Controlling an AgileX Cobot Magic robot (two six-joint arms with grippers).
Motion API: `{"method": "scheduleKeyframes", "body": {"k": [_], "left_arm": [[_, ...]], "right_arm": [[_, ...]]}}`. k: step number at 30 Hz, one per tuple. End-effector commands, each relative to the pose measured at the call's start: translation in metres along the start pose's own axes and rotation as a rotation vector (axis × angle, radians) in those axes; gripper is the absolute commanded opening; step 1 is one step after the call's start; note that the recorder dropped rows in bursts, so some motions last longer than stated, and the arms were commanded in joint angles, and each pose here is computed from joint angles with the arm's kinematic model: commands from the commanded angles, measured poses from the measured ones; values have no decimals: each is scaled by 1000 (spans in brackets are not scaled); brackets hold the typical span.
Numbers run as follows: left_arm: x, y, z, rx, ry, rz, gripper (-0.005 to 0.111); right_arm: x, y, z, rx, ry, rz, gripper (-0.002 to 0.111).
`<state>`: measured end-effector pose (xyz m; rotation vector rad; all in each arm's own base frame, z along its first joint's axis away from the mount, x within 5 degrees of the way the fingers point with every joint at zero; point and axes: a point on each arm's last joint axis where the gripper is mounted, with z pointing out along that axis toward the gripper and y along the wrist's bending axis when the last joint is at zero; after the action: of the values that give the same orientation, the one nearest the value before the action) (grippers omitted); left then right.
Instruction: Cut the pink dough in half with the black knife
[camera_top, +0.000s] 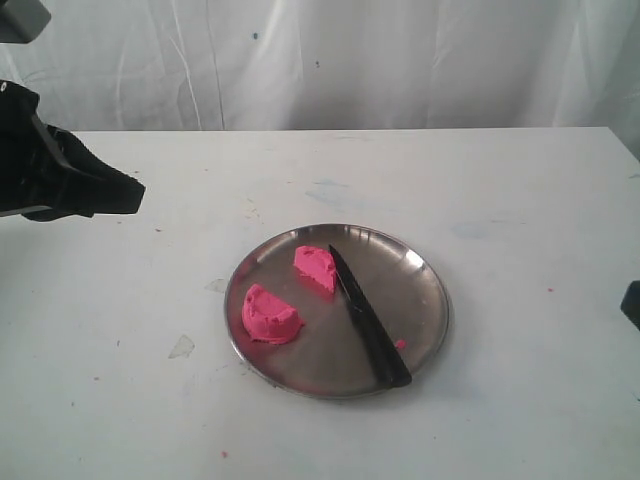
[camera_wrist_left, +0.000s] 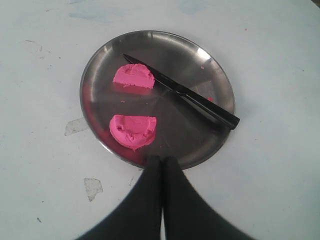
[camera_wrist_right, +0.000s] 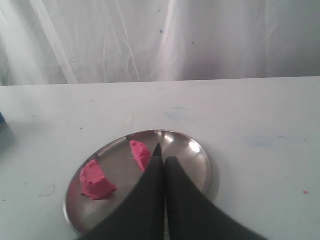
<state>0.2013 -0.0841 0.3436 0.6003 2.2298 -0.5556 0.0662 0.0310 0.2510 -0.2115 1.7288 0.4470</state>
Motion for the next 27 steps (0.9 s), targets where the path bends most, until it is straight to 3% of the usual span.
{"method": "scheduleKeyframes", "body": {"k": [1,8,27], "left_arm": [[1,-3,-2,19,-1,-8,0],[1,-3,-2,19,-1,-8,0],[1,-3,-2,19,-1,-8,0]], "right_arm": [[25,-12,-9,117,-37,24,0],[58,-20,-9,166,-29,56,0],[61,-20,-9,164,-6,67,0]]}}
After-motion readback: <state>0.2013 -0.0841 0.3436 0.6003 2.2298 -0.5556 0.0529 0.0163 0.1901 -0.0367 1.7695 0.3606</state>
